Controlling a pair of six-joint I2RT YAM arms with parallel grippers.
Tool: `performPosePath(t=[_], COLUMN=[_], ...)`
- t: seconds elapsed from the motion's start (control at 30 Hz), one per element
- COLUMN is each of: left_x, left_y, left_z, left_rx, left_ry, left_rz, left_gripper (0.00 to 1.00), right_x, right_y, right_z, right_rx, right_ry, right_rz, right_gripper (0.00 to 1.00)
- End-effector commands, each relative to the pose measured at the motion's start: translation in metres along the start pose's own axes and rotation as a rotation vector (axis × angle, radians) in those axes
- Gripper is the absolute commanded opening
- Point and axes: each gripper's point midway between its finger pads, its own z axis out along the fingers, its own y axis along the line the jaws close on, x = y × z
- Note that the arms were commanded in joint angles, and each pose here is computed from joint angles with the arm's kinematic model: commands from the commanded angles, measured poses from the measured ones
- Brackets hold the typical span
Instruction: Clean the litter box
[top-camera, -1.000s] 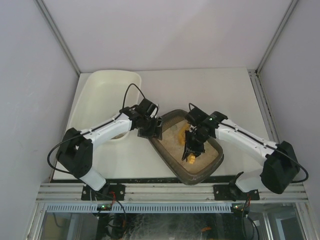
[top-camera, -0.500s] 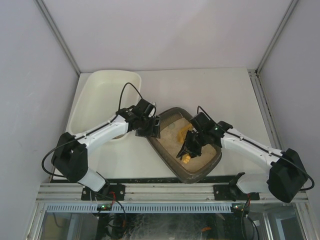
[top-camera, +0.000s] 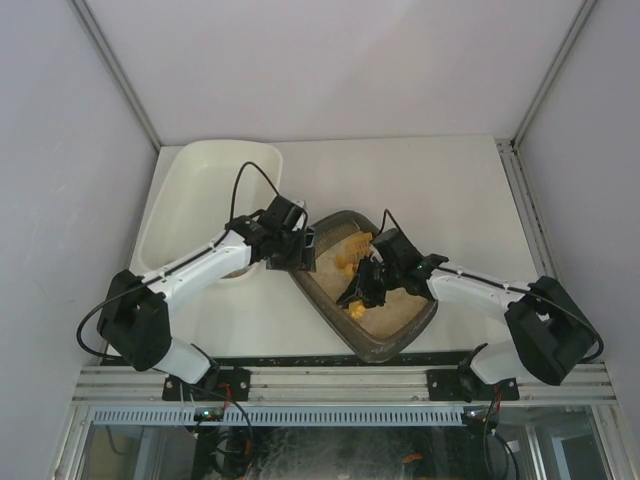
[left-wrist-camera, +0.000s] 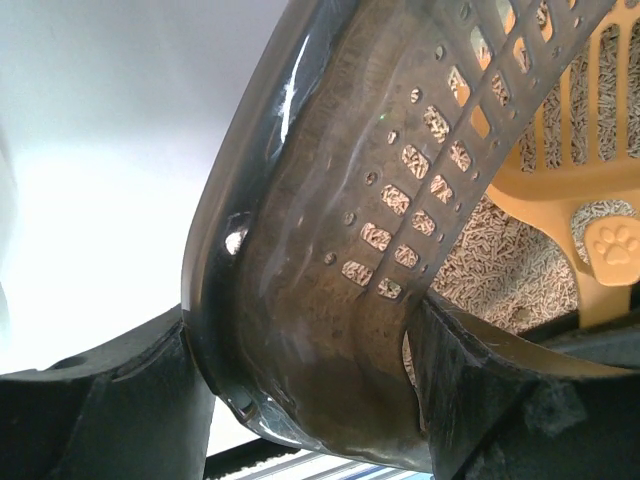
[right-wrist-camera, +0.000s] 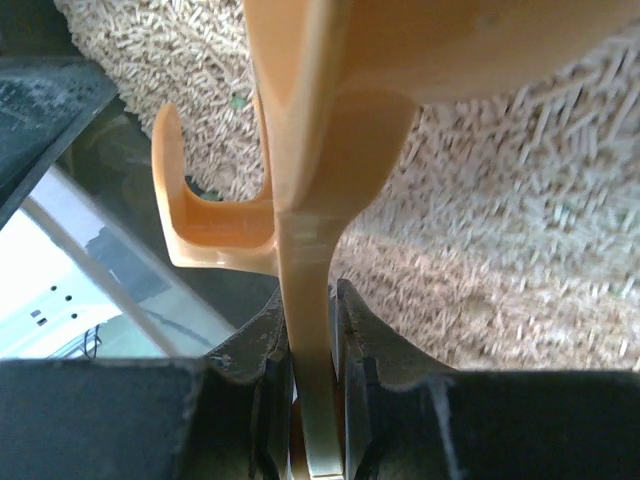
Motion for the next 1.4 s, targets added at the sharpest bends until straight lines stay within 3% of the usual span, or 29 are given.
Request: performPosePath(t=[0.0,0.3,0.47,0.87,1.37], left_x=[-0.055,-0.059,-0.061,-0.067,-0.073], left_y=[-0.022,-0.023,-0.020,-0.005,0.015], left_z=[-0.035,-0.040,-0.041,-0.039,-0.033], left_rx=[0.093,0.099,0.090,0.068,0.011], left_ry=[-0.245,-0.263,-0.272,-0.287,-0.337], left_rz=[-0.013,-0.004,0.001,-0.024,-0.002], left_gripper=[0.63,0.62,0.61,0.60,0.60], right_x=[-0.005,-0.020,-0.015,-0.002,0.005], right_y=[0.007,0.036,0.053,0.024,0.009], right_z=[0.017,0.029,0.025,-0.007,-0.053], right_rx=[-0.135,-0.314,-0.404,-0.274,-0.279], right_ry=[0.011,0.017,0.085,0.088,0.130], right_rz=[-0.044,-0.115,-0.114,-0.153,-0.116], right_gripper=[0.00,0.00,0.00,0.00,0.00])
